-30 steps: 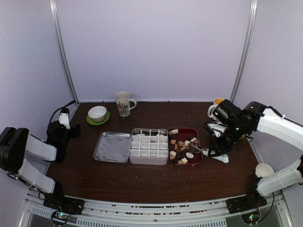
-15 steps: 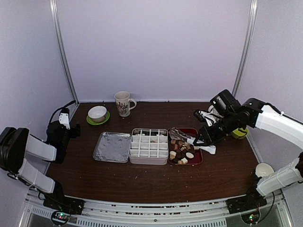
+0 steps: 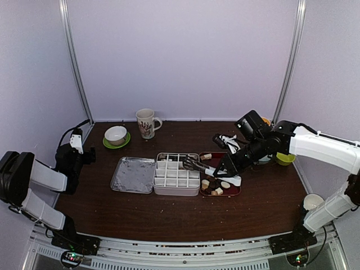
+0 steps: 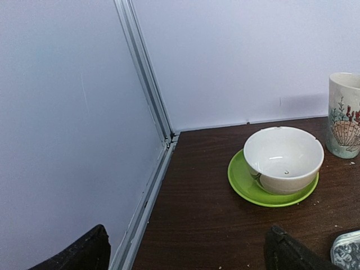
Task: Pack the chocolate
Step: Place the fake chocolate in the empty pocket of the box, then pick up the fake chocolate from the plate.
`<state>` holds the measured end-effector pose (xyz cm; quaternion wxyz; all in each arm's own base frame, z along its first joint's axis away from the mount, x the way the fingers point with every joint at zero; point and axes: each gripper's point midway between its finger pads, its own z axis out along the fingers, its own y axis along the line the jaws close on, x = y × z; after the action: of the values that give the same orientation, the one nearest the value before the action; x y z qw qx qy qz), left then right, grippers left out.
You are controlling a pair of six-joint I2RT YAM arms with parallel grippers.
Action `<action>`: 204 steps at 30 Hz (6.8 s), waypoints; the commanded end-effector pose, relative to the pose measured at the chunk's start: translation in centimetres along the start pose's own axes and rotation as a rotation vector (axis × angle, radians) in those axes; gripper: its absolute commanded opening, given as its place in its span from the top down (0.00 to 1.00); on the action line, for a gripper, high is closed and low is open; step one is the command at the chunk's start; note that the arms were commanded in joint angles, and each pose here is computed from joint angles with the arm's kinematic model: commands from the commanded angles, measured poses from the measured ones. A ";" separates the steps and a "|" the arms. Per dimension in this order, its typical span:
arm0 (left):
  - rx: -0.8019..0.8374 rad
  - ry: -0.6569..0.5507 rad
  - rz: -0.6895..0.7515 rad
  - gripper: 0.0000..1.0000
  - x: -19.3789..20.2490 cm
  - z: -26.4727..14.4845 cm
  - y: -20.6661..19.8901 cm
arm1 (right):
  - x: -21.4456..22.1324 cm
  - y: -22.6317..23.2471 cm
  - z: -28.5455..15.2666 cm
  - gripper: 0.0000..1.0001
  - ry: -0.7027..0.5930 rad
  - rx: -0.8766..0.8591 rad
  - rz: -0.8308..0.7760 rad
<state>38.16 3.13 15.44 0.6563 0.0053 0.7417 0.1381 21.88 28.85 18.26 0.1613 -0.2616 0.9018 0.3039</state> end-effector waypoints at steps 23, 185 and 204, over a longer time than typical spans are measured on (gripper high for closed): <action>-0.006 -0.042 -0.017 0.02 -1.2 0.3 0.3 | -3.5 1.4 4.3 0.80 -0.057 -0.002 -0.088; 0.006 -0.047 -0.012 0.02 -1.3 0.3 0.1 | 5.9 -9.2 -4.8 0.72 -0.137 0.470 0.091; 0.006 -0.046 -0.013 0.02 -1.3 0.3 0.1 | 8.0 -10.4 -3.3 0.69 0.012 0.480 0.122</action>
<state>38.44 2.61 15.41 0.6590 0.0184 0.7407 0.1292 20.86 16.48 11.52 0.1968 -0.1597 0.9640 0.0805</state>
